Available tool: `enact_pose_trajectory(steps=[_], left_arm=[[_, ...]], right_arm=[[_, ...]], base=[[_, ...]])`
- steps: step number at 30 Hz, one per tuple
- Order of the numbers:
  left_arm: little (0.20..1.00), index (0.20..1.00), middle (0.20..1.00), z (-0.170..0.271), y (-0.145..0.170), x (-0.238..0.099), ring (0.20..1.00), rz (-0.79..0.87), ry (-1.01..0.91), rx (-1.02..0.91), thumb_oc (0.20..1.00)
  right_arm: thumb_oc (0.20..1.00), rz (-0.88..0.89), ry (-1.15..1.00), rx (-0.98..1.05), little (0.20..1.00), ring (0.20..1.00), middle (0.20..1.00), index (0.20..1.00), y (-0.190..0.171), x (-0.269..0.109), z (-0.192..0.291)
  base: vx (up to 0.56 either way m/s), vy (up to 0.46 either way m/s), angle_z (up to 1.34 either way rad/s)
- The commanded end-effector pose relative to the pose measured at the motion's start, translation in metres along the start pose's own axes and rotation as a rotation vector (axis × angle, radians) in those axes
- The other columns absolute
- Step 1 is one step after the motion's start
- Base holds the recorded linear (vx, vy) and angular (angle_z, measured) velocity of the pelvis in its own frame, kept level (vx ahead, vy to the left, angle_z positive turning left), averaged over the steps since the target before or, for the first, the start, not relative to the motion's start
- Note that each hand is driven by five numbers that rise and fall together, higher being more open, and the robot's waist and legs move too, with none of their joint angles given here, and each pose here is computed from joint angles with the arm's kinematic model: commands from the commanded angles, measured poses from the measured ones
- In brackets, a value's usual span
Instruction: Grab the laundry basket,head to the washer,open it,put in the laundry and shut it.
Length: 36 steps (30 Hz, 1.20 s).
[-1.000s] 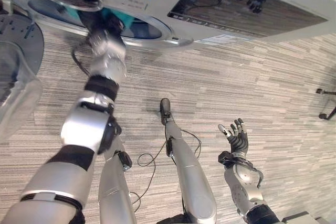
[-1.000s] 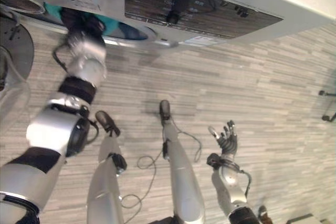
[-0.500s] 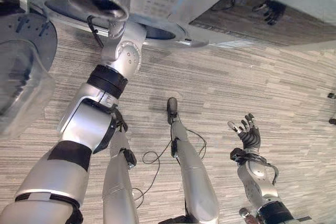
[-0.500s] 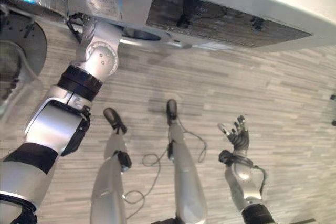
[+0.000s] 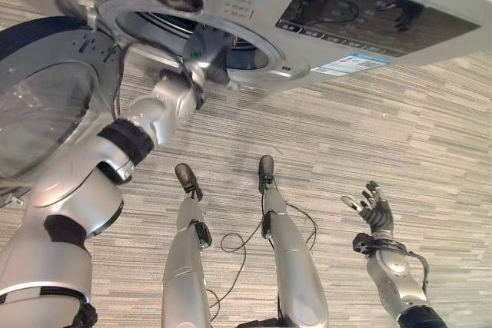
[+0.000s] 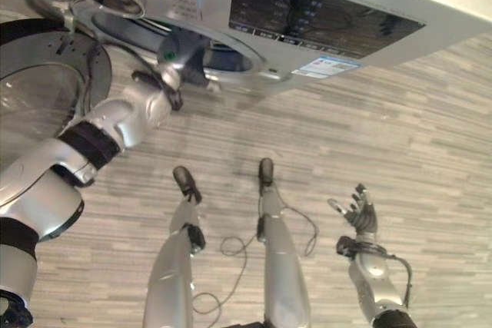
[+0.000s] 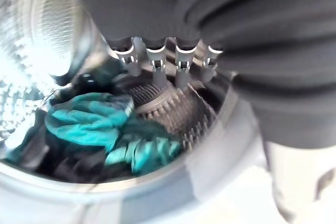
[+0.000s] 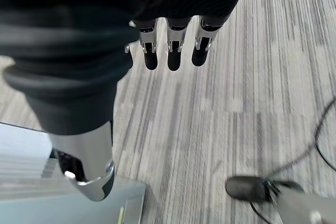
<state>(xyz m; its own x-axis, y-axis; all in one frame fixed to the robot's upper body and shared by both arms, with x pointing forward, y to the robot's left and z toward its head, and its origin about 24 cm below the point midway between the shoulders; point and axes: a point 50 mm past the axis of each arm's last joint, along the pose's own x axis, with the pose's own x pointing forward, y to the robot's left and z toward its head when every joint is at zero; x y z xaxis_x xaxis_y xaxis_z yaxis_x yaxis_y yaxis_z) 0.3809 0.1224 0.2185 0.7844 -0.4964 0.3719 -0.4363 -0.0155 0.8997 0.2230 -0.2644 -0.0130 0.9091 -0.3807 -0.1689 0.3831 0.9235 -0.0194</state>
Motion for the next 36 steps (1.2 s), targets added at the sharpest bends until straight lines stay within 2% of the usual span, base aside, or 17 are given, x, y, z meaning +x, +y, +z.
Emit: enact_pose_trajectory(steps=[1,4,5,9,12,13,15,17,18,23,29,30,36], left_arm=[[1.0,1.0,1.0,-0.007,0.006,-0.001,1.0,-0.006,-0.001,0.096,1.0],[1.0,1.0,1.0,-0.008,-0.028,-0.037,1.0,-0.122,0.035,-0.029,1.0],[1.0,1.0,1.0,-0.005,-0.047,-0.059,1.0,-0.161,0.081,-0.147,1.0],[1.0,1.0,1.0,0.01,-0.088,-0.117,1.0,-0.237,0.229,-0.438,1.0],[1.0,1.0,1.0,0.015,-0.101,-0.14,1.0,-0.265,0.298,-0.527,1.0],[1.0,1.0,1.0,0.018,-0.113,-0.161,1.0,-0.277,0.391,-0.616,1.0],[1.0,1.0,1.0,0.017,-0.116,-0.17,1.0,-0.273,0.443,-0.652,1.0],[1.0,1.0,1.0,0.016,-0.122,-0.19,1.0,-0.259,0.55,-0.726,1.0],[1.0,1.0,1.0,0.012,-0.127,-0.209,1.0,-0.228,0.667,-0.778,1.0],[1.0,1.0,1.0,-0.006,-0.126,-0.234,1.0,-0.127,0.848,-0.802,1.0],[1.0,1.0,1.0,-0.041,-0.11,-0.256,1.0,-0.074,0.946,-0.64,1.0],[1.0,1.0,1.0,-0.063,-0.107,-0.261,1.0,-0.026,1.035,-0.589,1.0],[1.0,1.0,1.0,-0.11,-0.093,-0.275,1.0,-0.031,1.166,-0.456,1.0]], right_arm=[[1.0,-0.064,-0.018,-0.026,1.0,1.0,1.0,1.0,-0.029,-0.02,-0.002],[1.0,-0.08,0.038,-0.048,1.0,1.0,1.0,1.0,-0.033,-0.026,-0.013],[1.0,-0.086,0.074,-0.071,1.0,1.0,1.0,1.0,-0.034,-0.029,-0.021],[1.0,-0.117,0.183,-0.099,1.0,1.0,1.0,1.0,-0.034,-0.035,-0.045],[1.0,-0.132,0.232,-0.099,1.0,1.0,1.0,1.0,-0.034,-0.037,-0.054],[1.0,-0.136,0.276,-0.107,1.0,1.0,1.0,1.0,-0.032,-0.039,-0.063],[1.0,-0.134,0.299,-0.112,1.0,1.0,1.0,1.0,-0.031,-0.04,-0.068],[1.0,-0.135,0.344,-0.12,1.0,1.0,1.0,1.0,-0.03,-0.042,-0.077],[1.0,-0.127,0.375,-0.139,1.0,1.0,1.0,1.0,-0.029,-0.045,-0.083],[1.0,-0.125,0.442,-0.153,1.0,1.0,1.0,1.0,-0.028,-0.05,-0.096],[1.0,-0.093,0.527,-0.21,1.0,1.0,1.0,1.0,-0.03,-0.06,-0.11],[1.0,-0.077,0.53,-0.252,1.0,1.0,1.0,1.0,-0.032,-0.056,-0.109],[1.0,-0.041,0.552,-0.298,1.0,1.0,1.0,1.0,-0.042,-0.06,-0.109]], base=[[-0.04,-0.02,0.06],[-0.04,-0.026,0.15],[-0.04,-0.03,0.0],[0.01,-0.029,0.15],[0.04,-0.02,0.2],[0.06,-0.022,0.15],[0.04,-0.016,0.15],[0.02,-0.007,0.13],[0.0,-0.009,0.16],[-0.01,-0.006,0.04],[-0.01,0.018,0.02],[-0.02,0.082,-0.25],[0.12,0.098,-0.23]])
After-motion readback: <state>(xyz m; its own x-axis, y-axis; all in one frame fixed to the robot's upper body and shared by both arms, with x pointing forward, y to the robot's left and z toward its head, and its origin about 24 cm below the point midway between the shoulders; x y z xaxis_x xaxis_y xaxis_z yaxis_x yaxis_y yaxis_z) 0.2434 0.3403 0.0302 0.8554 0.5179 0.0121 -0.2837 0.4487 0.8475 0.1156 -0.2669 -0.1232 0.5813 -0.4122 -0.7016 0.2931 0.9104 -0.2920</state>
